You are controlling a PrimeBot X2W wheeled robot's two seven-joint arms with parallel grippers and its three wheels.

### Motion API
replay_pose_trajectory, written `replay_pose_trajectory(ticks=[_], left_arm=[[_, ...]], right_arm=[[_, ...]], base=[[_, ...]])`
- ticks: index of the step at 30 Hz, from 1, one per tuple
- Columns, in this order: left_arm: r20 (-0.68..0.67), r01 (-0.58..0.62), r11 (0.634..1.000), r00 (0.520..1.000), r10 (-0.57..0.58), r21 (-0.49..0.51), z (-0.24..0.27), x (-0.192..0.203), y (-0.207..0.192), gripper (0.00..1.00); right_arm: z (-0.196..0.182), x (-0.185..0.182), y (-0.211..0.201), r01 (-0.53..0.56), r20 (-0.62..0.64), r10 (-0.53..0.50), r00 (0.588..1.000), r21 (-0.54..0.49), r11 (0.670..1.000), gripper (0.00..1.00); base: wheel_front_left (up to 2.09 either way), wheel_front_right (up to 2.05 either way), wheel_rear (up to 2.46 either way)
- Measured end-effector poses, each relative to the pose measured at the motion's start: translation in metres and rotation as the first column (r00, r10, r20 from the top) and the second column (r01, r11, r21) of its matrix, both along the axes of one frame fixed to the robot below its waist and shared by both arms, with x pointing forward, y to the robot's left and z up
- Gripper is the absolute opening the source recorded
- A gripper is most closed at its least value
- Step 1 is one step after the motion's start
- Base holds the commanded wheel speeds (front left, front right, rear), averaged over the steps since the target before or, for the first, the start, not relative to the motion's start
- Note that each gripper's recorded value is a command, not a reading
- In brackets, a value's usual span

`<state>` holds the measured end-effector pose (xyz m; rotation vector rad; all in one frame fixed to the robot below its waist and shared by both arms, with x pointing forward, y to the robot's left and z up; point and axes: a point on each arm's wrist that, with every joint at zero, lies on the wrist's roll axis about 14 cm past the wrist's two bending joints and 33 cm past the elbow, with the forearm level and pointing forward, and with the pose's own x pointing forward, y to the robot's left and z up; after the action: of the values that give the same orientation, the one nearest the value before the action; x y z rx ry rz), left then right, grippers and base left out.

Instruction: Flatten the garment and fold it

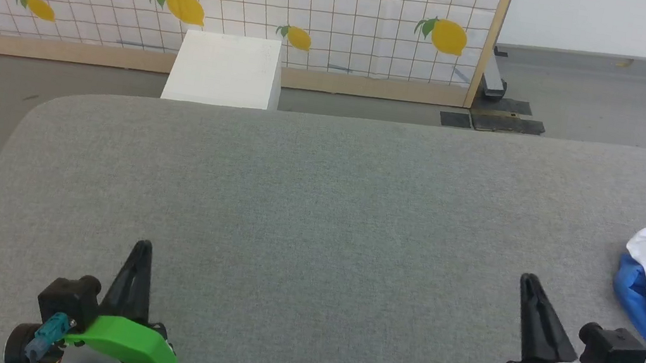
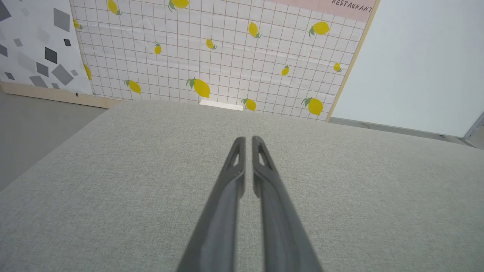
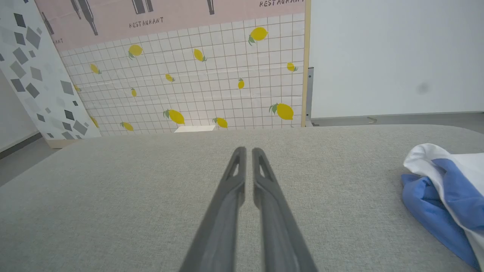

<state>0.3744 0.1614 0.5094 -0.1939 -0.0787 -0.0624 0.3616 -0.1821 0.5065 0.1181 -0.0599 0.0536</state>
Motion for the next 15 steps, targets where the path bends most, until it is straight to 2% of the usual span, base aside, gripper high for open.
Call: replay_pose_trajectory(ticks=[15], left_arm=[[-0.007, 0.003, 1.000, 1.000, -0.003, 0.024, 0.0021, 0.0006, 0.0005, 0.00]], right_arm=[[0.0032, 0.0029, 0.0031, -0.012, -0.004, 0.012, 1.000, -0.015, 1.000, 0.00]], base=[[0.00, 0.00, 0.00]])
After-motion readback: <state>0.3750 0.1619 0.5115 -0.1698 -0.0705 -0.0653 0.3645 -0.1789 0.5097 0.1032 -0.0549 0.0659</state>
